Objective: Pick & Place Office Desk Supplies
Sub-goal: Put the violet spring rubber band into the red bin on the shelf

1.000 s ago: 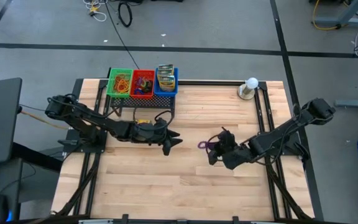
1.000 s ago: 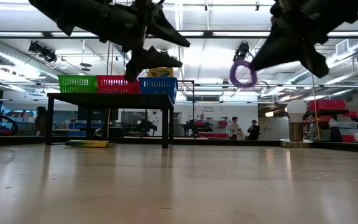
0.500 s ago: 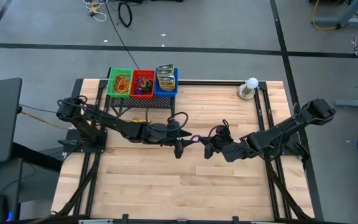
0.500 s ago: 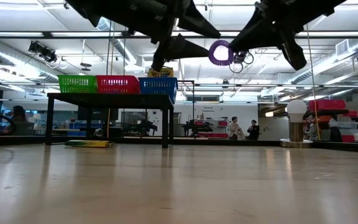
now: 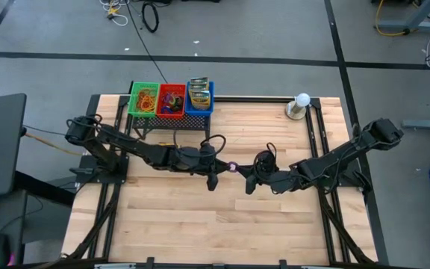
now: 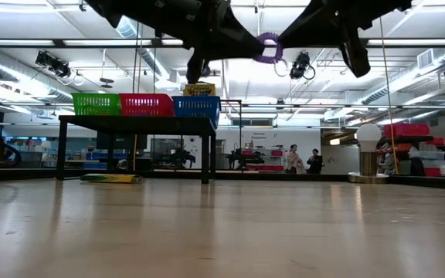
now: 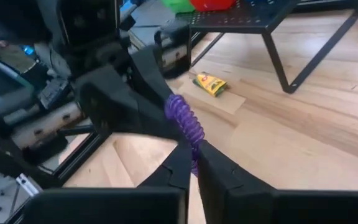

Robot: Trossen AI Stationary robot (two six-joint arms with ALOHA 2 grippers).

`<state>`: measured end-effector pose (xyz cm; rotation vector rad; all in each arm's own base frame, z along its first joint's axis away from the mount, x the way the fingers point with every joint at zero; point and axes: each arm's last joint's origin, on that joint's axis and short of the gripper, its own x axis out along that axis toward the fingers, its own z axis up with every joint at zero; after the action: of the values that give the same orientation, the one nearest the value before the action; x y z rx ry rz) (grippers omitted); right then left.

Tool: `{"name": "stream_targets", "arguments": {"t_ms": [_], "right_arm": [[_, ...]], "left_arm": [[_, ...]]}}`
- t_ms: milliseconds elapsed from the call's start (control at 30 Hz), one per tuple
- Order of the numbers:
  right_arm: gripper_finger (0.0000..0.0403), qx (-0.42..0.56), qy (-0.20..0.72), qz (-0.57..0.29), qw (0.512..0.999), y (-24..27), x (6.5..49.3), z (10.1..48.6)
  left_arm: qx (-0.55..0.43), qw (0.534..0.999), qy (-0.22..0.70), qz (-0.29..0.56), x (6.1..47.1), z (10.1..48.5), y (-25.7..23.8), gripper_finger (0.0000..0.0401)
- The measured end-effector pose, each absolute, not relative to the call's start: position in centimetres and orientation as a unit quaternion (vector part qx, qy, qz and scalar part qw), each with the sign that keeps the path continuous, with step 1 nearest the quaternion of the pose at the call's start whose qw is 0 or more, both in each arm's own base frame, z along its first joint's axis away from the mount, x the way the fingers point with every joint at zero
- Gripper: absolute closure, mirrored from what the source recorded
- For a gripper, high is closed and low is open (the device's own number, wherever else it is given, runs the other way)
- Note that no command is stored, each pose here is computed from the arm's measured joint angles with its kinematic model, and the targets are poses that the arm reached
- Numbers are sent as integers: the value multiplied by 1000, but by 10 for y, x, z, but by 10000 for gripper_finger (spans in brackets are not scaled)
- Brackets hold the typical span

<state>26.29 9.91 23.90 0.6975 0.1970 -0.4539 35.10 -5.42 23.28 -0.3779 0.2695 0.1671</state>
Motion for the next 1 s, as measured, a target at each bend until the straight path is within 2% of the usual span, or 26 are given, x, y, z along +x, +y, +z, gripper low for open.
{"name": "stream_targets", "arguments": {"t_ms": [100, 300, 400, 500, 733, 900, 1000], "right_arm": [[366, 336, 101, -215, 912, 101, 262, 239], [298, 321, 108, -215, 916, 100, 262, 238], [285, 298, 115, -209, 924, 100, 262, 238], [301, 282, 122, -208, 929, 100, 262, 237], [394, 257, 131, -199, 937, 101, 262, 237], [385, 240, 136, -198, 941, 101, 261, 237], [393, 231, 139, -196, 943, 101, 261, 237]], "left_arm": [[-184, 968, 144, 93, 344, 240, -50, 381], [-182, 961, 161, 133, 323, 262, -32, 385], [-181, 959, 158, 153, 311, 274, -23, 385], [-187, 956, 149, 171, 299, 287, -12, 385], [-198, 942, 126, 240, 263, 315, 15, 385], [-211, 928, 108, 288, 235, 331, 34, 385], [-232, 912, 110, 320, 220, 333, 45, 385]]}}
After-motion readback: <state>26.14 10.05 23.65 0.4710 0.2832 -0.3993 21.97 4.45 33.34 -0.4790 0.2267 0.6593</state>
